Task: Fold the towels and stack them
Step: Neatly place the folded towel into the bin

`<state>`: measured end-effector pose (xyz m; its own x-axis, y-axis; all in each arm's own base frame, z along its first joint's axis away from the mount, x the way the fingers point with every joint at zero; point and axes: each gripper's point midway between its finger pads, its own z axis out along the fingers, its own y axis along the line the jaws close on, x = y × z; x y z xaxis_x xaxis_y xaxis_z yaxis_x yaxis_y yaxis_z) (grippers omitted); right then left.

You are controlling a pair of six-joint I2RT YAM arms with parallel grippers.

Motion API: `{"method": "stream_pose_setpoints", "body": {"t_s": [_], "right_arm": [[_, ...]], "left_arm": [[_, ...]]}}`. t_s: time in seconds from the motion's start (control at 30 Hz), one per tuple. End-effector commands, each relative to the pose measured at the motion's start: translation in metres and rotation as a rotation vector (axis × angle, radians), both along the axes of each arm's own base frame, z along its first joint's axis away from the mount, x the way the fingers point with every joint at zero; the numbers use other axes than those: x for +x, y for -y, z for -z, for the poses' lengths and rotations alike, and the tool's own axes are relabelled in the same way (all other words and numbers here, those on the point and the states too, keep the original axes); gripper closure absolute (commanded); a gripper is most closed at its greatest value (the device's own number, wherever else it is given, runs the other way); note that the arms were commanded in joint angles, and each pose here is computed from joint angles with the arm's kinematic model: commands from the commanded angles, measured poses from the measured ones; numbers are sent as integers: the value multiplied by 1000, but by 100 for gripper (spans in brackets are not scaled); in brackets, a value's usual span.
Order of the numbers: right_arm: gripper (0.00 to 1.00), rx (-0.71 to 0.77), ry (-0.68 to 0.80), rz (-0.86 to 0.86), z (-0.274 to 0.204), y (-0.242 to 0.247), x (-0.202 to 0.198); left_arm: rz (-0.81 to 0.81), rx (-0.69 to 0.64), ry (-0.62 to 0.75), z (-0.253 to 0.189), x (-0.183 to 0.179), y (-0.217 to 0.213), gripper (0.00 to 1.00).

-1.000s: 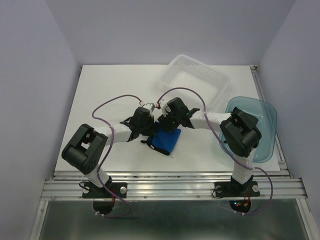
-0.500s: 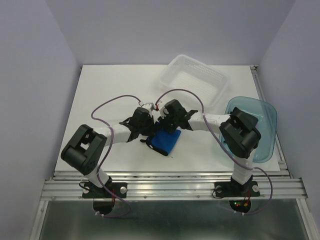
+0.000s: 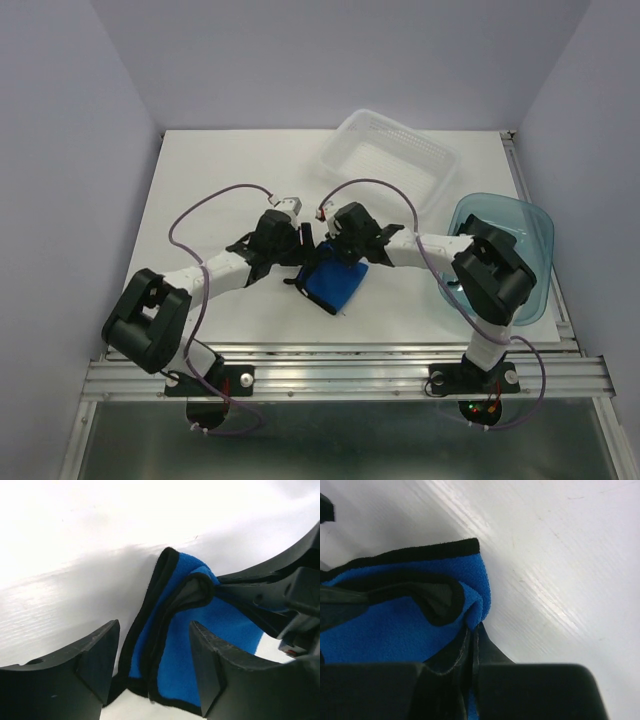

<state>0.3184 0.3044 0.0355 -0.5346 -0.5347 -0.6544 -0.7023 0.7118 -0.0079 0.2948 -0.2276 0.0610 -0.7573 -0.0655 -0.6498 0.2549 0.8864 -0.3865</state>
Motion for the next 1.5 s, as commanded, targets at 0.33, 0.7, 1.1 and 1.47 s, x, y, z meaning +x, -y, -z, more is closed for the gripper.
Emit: {"method": "stream_pose_setpoints", "body": {"t_s": [0.33, 0.7, 1.1, 1.47], "right_arm": [[99, -153, 169, 522, -95, 100, 8], [99, -116, 279, 868, -167, 199, 9], [99, 132, 377, 1091, -222, 267, 47], [99, 261, 319, 1305, -207, 323, 36]], "left_arm": [[-151, -72, 207, -90, 3, -30, 20], [-189, -65, 245, -95, -1, -43, 18], [-189, -68, 249, -95, -1, -43, 18], [-183, -61, 240, -90, 0, -42, 18]]}}
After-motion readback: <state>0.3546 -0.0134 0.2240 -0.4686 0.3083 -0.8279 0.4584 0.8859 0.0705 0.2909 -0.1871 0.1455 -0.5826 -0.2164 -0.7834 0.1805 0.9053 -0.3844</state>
